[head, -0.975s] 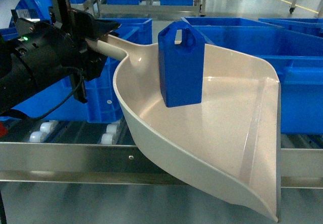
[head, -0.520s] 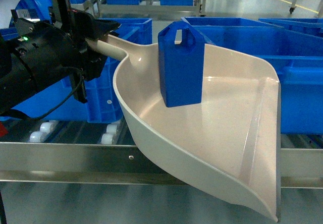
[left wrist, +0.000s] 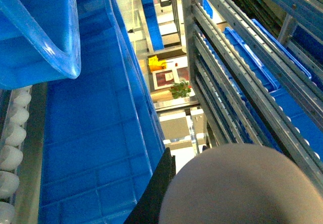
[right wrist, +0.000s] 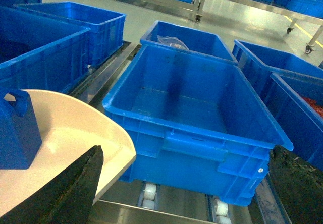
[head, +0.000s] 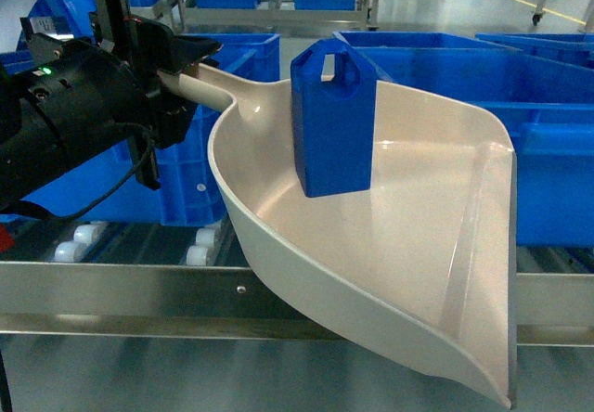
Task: Place part in tray to right shelf
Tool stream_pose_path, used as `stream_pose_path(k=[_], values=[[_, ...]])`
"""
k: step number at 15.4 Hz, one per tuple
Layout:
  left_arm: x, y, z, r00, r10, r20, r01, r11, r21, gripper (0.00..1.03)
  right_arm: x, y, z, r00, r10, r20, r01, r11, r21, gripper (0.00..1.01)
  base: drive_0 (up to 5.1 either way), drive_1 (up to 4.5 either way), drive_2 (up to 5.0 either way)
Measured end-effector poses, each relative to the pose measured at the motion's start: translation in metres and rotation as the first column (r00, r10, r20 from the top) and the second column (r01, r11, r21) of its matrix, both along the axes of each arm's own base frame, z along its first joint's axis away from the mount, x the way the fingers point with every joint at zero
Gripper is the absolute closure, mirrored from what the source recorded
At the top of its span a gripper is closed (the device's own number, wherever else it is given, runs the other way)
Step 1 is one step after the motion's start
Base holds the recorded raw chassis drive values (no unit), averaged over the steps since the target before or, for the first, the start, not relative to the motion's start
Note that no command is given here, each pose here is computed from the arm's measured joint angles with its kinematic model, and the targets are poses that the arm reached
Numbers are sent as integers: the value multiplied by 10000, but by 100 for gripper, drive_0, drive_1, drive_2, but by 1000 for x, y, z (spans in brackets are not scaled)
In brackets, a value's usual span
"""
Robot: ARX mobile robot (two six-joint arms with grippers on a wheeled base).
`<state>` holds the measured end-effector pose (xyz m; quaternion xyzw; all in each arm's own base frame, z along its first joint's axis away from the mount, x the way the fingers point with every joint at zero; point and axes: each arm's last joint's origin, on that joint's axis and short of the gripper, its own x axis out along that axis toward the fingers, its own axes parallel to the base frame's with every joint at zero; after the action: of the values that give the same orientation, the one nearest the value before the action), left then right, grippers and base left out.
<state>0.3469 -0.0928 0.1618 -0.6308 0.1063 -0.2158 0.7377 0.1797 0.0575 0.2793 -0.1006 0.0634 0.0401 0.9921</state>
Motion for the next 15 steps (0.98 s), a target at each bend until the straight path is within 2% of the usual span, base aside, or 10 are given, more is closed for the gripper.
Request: stream_pose_path(k=[7,8,9,12,15], values=[[0,0,-1,10000,65,-73,-65,10000,17,91,0,0,0,10000,1,0,-1,10000,-4,3,0,0,0],[-2,-2,0,9881,1032,-1139,-1012,9946,237,91,0,0,0,10000,1,0,-1,10000,-4,3,0,0,0],[-3,-2,2,9761,1736,-1310,-1709,9848,318,91,0,0,0,10000,1,-3,-1,10000,-5,3,0,0,0],[-5,-1,9,9728,2004,-1163,-1987,9797,257,91,0,0,0,10000,1,-3,-1,10000,-5,3,0,0,0],[-6,-2,12,9746,1992,-1027,-1980,9800,222,91,0,0,0,10000,1,7,-1,10000,-1,3,0,0,0]])
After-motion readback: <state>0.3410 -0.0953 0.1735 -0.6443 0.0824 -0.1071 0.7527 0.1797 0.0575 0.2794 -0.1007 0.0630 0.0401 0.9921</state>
